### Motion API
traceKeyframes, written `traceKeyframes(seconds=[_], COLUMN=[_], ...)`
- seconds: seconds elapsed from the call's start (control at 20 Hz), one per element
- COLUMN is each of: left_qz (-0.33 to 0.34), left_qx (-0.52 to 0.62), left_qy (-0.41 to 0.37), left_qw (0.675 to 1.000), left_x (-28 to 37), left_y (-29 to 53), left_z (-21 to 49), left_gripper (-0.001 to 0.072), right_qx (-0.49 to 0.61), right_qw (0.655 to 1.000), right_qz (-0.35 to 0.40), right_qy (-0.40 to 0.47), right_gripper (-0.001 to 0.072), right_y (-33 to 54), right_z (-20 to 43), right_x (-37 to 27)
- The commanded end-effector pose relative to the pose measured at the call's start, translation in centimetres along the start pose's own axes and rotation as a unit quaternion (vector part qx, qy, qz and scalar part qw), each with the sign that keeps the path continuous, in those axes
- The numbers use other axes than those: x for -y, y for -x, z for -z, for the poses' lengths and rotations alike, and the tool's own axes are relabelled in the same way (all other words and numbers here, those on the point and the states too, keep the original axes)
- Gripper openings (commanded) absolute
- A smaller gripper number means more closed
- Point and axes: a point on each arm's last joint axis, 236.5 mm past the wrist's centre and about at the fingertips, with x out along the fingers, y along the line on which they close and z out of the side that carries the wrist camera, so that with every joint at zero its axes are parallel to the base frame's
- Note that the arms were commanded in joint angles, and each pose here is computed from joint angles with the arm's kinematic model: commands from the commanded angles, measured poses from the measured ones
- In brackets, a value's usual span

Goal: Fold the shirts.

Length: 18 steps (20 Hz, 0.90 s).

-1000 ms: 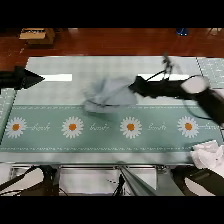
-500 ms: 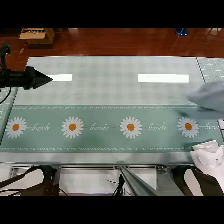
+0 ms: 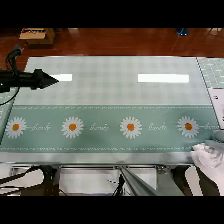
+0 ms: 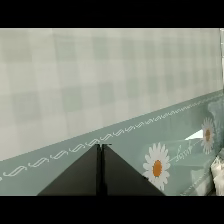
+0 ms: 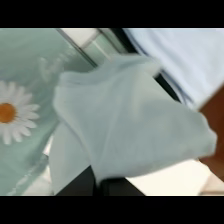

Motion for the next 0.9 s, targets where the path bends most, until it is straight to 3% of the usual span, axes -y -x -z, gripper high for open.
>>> traceKeyframes(seconds=[0.0, 0.15, 0.5, 0.75, 0.85], left_qz=[-0.011, -0.019, -0.047, -0.066, -0.072], left_qx=[0.011, 0.018, 0.058, 0.09, 0.099], left_qy=[-0.001, 0.006, 0.01, 0.037, 0.045], left_qw=[1.0, 1.0, 0.997, 0.993, 0.991], left_x=[-1.1, -2.1, -4.7, -7.5, -8.3], left_y=[-0.5, -0.9, 0.7, 3.6, 4.4], left_z=[-0.6, -1.0, -2.7, -3.6, -3.8], left_gripper=[0.0021, 0.0021, 0.0021, 0.0021, 0.0021], right_qx=[-0.036, -0.043, -0.142, -0.211, -0.24], right_qw=[0.996, 0.983, 0.946, 0.925, 0.918], right_qz=[0.08, 0.168, 0.29, 0.315, 0.314], right_qy=[-0.035, -0.053, -0.031, 0.026, 0.027], right_gripper=[0.0033, 0.0033, 0.0034, 0.0043, 0.0113], right_y=[-0.2, 0.3, -3.0, -5.2, -6.1], right_z=[1.8, 3.9, 10.3, 12.9, 14.7], right_x=[4.0, 7.9, 11.8, 12.3, 12.4])
